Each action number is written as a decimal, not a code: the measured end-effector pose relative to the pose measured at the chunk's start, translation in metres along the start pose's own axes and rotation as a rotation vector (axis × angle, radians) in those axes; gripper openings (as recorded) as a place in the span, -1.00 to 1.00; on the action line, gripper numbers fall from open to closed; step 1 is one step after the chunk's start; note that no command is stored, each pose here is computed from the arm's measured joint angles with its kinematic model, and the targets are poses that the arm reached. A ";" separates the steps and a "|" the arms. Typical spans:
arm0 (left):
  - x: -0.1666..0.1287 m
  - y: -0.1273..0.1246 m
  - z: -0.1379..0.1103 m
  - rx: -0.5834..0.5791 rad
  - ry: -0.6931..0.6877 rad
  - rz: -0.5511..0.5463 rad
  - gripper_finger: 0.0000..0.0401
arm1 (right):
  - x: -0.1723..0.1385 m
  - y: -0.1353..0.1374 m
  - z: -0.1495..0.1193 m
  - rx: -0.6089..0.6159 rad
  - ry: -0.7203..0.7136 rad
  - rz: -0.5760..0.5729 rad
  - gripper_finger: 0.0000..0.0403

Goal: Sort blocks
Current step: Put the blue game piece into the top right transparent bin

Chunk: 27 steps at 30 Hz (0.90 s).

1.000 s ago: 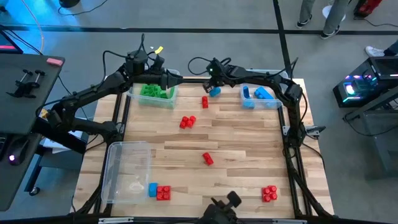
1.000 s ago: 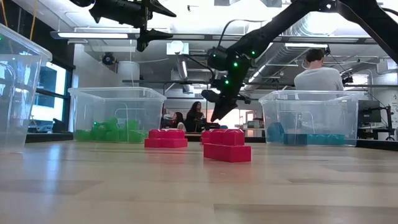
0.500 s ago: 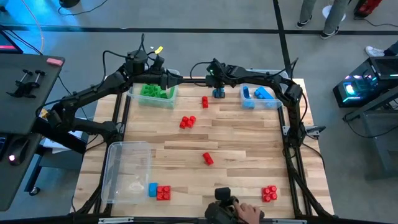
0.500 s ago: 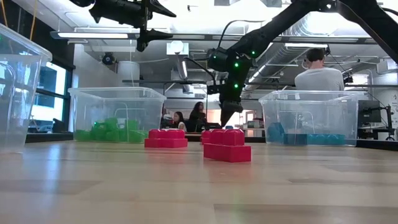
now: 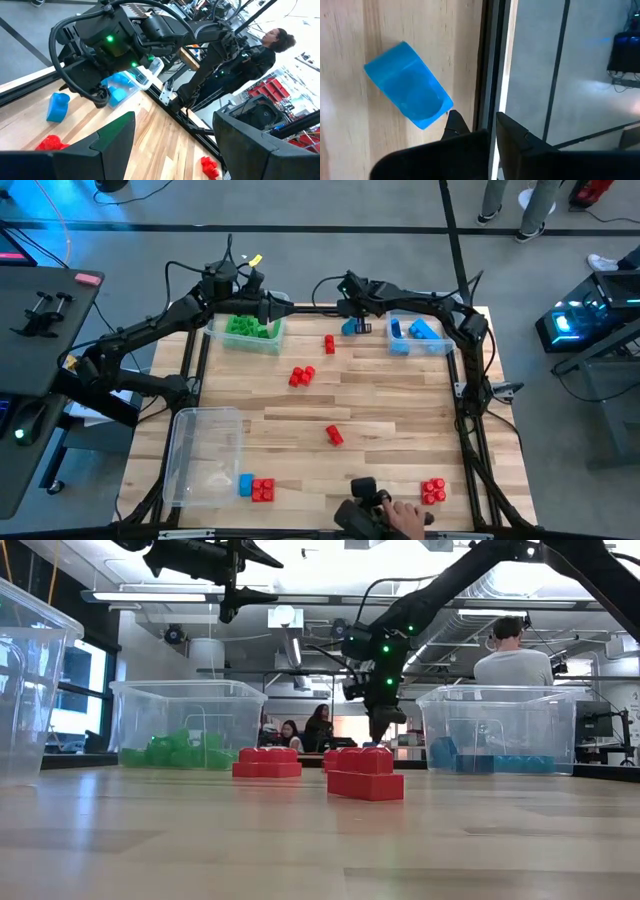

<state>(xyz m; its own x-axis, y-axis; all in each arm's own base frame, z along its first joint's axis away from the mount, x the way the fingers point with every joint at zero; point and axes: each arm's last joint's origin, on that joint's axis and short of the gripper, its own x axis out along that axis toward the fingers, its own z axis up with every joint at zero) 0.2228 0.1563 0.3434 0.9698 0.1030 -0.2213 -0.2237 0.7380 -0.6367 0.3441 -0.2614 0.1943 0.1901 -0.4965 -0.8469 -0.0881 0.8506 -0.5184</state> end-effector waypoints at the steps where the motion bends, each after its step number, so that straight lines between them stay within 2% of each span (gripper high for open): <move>1: 0.000 0.000 0.000 0.000 0.000 0.000 0.26 | 0.000 0.000 0.000 0.000 -0.009 0.006 -1.00; 15: 0.000 0.000 -0.001 -0.001 0.004 -0.001 0.26 | -0.005 0.012 0.015 -0.052 -0.087 0.049 -1.00; 27: 0.005 -0.007 -0.007 -0.003 0.042 -0.018 0.26 | -0.018 0.047 0.032 -0.207 -0.131 0.224 -1.00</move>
<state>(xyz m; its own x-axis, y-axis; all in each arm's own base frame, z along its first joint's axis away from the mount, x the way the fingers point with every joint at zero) 0.2282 0.1472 0.3413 0.9686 0.0615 -0.2408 -0.2067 0.7376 -0.6428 0.3682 -0.2067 0.1885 0.2662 -0.2638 -0.9271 -0.3360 0.8761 -0.3457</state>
